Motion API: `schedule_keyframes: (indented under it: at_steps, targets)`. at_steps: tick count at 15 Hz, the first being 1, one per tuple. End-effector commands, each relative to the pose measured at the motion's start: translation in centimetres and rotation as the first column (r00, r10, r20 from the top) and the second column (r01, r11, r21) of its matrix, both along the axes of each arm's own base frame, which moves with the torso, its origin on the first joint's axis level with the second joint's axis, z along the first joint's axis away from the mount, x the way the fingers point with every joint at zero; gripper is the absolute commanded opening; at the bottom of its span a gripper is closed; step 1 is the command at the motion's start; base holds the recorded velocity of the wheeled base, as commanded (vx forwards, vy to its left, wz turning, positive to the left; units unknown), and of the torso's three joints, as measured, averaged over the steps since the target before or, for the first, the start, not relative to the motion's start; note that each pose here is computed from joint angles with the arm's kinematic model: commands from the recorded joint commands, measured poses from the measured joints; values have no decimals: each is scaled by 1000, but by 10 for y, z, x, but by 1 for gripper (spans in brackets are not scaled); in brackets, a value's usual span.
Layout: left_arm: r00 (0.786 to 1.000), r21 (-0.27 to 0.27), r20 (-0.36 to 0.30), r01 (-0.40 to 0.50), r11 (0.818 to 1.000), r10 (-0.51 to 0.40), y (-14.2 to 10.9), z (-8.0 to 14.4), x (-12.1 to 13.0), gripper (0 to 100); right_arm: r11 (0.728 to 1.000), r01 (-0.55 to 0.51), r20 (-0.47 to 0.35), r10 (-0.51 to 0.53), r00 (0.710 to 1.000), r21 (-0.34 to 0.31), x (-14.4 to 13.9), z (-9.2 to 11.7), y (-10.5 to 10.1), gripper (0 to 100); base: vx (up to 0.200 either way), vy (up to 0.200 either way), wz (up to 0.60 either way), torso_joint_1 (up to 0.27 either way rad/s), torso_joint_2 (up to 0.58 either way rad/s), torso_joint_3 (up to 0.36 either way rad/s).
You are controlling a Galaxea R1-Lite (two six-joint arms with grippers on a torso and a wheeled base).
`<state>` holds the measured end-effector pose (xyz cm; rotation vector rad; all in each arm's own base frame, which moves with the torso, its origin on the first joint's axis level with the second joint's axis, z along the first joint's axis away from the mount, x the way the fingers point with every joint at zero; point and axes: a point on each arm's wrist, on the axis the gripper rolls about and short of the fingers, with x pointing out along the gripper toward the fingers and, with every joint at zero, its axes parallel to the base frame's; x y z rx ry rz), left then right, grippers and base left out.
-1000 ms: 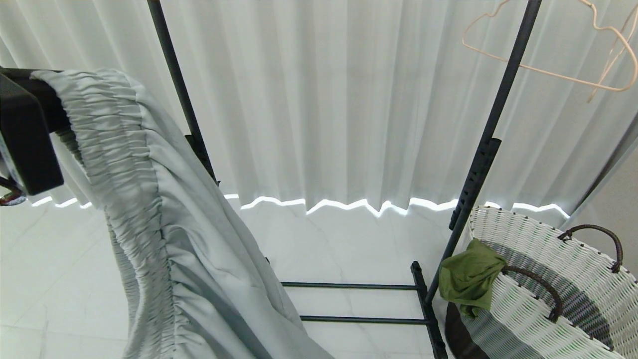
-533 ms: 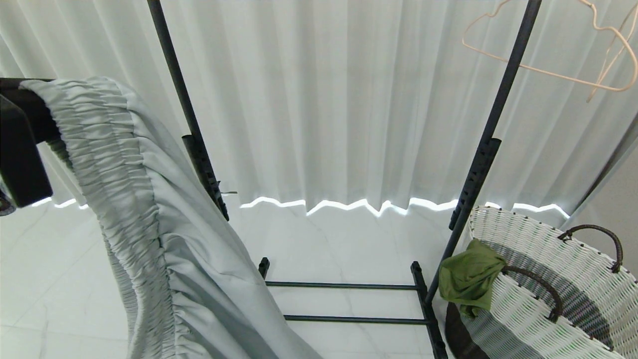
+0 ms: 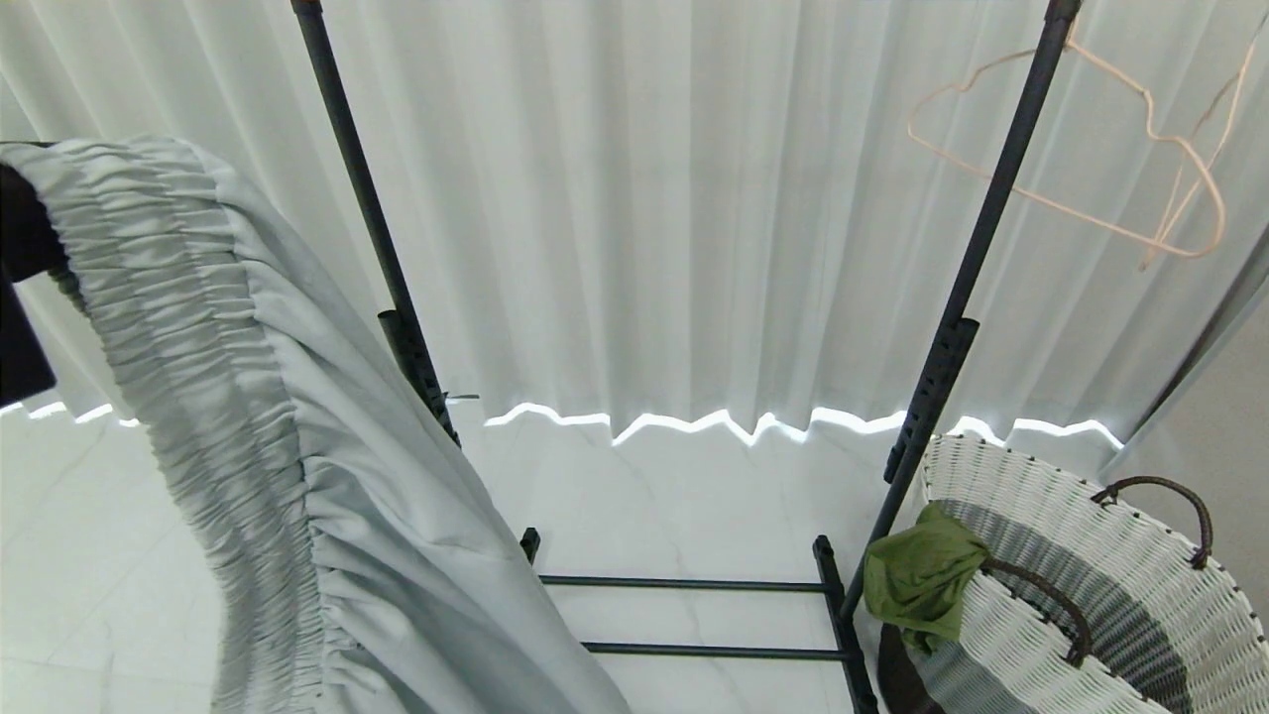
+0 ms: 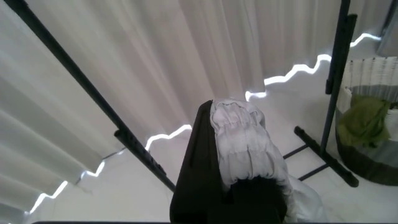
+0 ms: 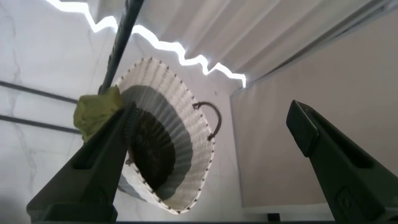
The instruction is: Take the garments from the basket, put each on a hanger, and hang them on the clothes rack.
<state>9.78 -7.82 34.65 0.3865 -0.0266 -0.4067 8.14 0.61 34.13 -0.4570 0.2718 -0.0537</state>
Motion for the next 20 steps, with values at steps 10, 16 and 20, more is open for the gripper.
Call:
schedule_keyframes:
  at_steps: [10,16,20]
  targets:
    - [1000,4,-3,1,1000,-1,2,-3,-2,0,1000,-2,0,2,1000,-2,8,-10,1,100,0,0,0,162,-473,-310]
    - [1000,43,-11,1,999,-1,3,-11,-3,0,1000,0,-7,0,1000,-8,11,-15,2,100,0,0,0,115,-285,-173]
    - [1000,58,-22,4,998,-3,2,-16,-3,0,1000,1,-7,-1,1000,-8,11,-15,2,100,0,-100,0,4,-1,0]
